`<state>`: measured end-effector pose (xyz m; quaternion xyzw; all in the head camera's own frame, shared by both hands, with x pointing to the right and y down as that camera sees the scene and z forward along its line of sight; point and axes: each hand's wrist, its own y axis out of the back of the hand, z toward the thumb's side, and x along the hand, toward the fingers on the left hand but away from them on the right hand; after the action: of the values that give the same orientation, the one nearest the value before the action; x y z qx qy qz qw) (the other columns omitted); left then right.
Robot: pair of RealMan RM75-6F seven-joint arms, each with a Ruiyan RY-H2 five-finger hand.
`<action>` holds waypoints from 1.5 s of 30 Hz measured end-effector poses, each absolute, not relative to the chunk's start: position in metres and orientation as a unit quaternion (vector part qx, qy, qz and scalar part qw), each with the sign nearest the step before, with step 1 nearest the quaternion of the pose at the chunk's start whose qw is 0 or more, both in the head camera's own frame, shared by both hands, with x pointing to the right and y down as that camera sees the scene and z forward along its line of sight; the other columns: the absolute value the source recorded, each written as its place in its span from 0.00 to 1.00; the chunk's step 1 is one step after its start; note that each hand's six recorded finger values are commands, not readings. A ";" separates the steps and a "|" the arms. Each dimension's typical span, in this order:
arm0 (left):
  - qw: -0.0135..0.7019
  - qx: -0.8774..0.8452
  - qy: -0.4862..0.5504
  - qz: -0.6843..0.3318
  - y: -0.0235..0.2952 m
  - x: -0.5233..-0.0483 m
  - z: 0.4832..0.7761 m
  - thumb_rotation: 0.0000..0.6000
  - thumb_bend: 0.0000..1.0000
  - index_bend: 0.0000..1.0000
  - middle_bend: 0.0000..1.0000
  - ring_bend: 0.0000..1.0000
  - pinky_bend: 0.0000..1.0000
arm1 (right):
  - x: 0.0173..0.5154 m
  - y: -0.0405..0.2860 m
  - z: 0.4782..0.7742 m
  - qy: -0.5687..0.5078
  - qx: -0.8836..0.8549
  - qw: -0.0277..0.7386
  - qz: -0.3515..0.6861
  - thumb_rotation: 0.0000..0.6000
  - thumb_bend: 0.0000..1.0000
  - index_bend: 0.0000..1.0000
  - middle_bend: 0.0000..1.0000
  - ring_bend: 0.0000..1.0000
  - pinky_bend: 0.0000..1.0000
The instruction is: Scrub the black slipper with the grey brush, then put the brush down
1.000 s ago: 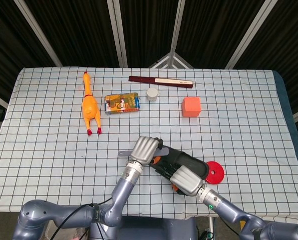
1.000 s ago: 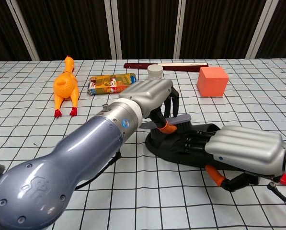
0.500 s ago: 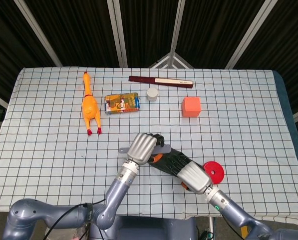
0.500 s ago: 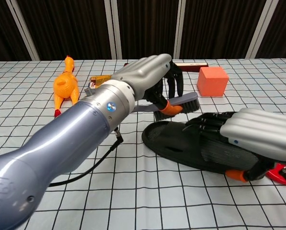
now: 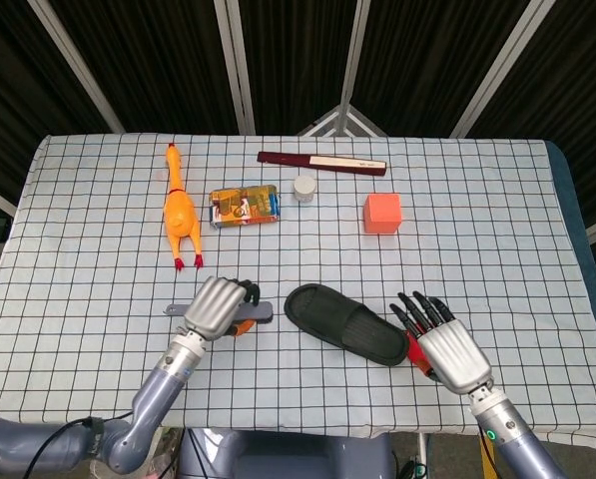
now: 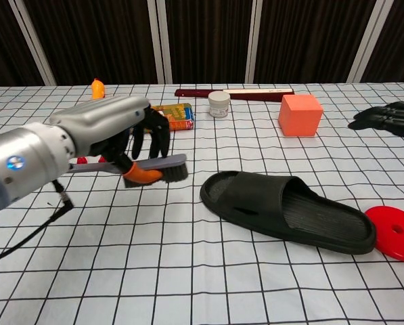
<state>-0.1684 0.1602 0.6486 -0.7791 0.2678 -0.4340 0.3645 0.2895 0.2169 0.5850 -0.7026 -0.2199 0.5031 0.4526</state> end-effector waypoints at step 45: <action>0.444 -0.758 0.238 -0.414 0.237 -0.251 0.678 0.96 0.00 0.05 0.13 0.10 0.24 | 0.384 0.227 0.546 -0.378 -0.627 0.394 0.556 1.00 0.32 0.00 0.00 0.00 0.04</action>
<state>-0.2511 0.2368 0.6784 -0.7584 0.2384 -0.4137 0.4436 0.3841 0.2274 0.5456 -0.6267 -0.3778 0.5560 0.3943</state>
